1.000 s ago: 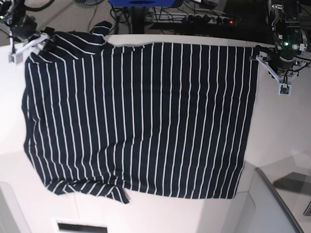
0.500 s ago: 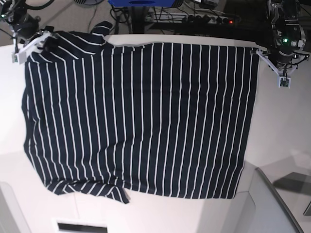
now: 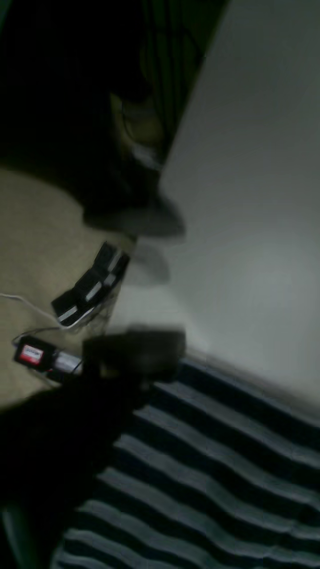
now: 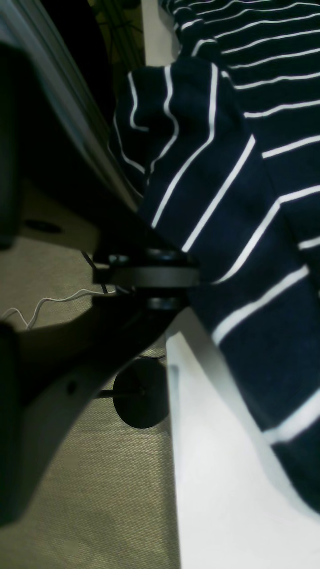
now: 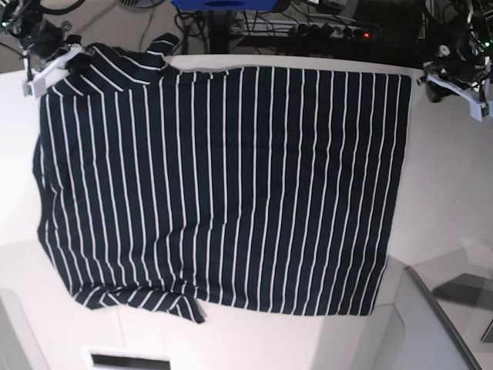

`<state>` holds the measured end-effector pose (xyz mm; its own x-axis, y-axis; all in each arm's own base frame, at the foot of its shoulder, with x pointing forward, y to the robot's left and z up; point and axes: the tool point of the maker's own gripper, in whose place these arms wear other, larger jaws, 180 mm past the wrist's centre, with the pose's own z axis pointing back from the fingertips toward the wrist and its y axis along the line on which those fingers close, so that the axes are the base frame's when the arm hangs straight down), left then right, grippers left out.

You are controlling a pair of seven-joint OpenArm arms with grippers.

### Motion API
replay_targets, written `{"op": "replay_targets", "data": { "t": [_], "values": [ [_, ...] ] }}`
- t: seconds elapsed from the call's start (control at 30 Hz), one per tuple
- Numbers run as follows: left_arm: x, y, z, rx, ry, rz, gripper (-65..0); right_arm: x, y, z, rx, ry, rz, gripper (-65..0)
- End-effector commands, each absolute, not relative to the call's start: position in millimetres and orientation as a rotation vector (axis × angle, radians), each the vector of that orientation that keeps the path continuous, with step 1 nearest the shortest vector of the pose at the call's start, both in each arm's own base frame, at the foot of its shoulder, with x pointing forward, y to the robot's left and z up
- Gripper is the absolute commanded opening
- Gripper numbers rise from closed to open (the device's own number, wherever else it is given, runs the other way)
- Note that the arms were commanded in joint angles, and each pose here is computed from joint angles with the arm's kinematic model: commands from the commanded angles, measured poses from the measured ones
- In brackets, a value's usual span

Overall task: Layout the t-shirt on the table in an organized manner, then fold the t-shirt properly
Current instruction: 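Hold the shirt's edge with both grippers and pull it taut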

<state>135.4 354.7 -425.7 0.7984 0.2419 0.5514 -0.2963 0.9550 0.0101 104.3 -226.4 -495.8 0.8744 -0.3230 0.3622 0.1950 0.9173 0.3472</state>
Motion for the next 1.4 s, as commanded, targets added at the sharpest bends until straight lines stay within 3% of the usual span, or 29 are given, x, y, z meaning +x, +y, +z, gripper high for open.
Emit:
{"op": "replay_targets", "data": {
  "t": [0.0, 0.1, 0.17, 0.67, 0.93, 1.0, 1.03, 1.07, 1.17, 1.2, 1.37],
  "values": [
    [136.5, 357.4, -422.1, 0.093, -0.591, 0.269, -23.7, 103.1, -234.2, -492.3, 0.289, -0.431, -0.262, -64.8],
    [126.7, 351.6, -437.8, 0.042, -0.551, 0.242, -12.5, 103.0, -234.3, -491.7, 0.288, -0.432, -0.260, -64.8],
    [118.1, 349.5, -447.4, 0.016, -0.522, 0.234, -9.1, 98.3, -234.3, -492.4, 0.287, -0.422, -0.257, -64.8],
    [126.7, 324.8, -472.5, -0.071, -0.521, 0.303, -8.7, 97.4, -231.1, -491.5, 0.301, -0.424, -0.234, -65.0],
    [128.3, 291.9, -493.8, -0.091, -0.452, 0.190, -9.1, 98.1, -231.1, -491.4, 0.301, -0.426, -0.234, -65.0],
    [128.6, 281.6, -497.4, -0.108, -0.445, 0.182, -14.3, 98.1, -231.1, -491.4, 0.301, -0.426, -0.234, -65.0],
    [132.9, 279.1, -497.2, -0.113, -0.452, 0.179, -21.1, 98.1, -231.1, -491.4, 0.301, -0.426, -0.234, -65.0],
    [134.5, 278.1, -497.6, -0.115, -0.453, 0.178, -28.1, 98.0, -231.2, -491.5, 0.300, -0.425, -0.233, -65.0],
    [131.9, 279.0, -502.5, -0.121, -0.441, 0.197, -58.7, 98.0, -231.2, -491.5, 0.300, -0.425, -0.233, -65.0],
    [131.1, 280.0, -503.0, -0.119, -0.439, 0.201, -65.0, 98.0, -231.2, -491.5, 0.300, -0.425, -0.233, -65.0],
    [135.3, 284.8, -497.0, -0.107, -0.453, 0.189, -65.0, 104.0, -232.6, -480.2, 0.285, -0.456, -0.204, -65.0]
  ]
}}
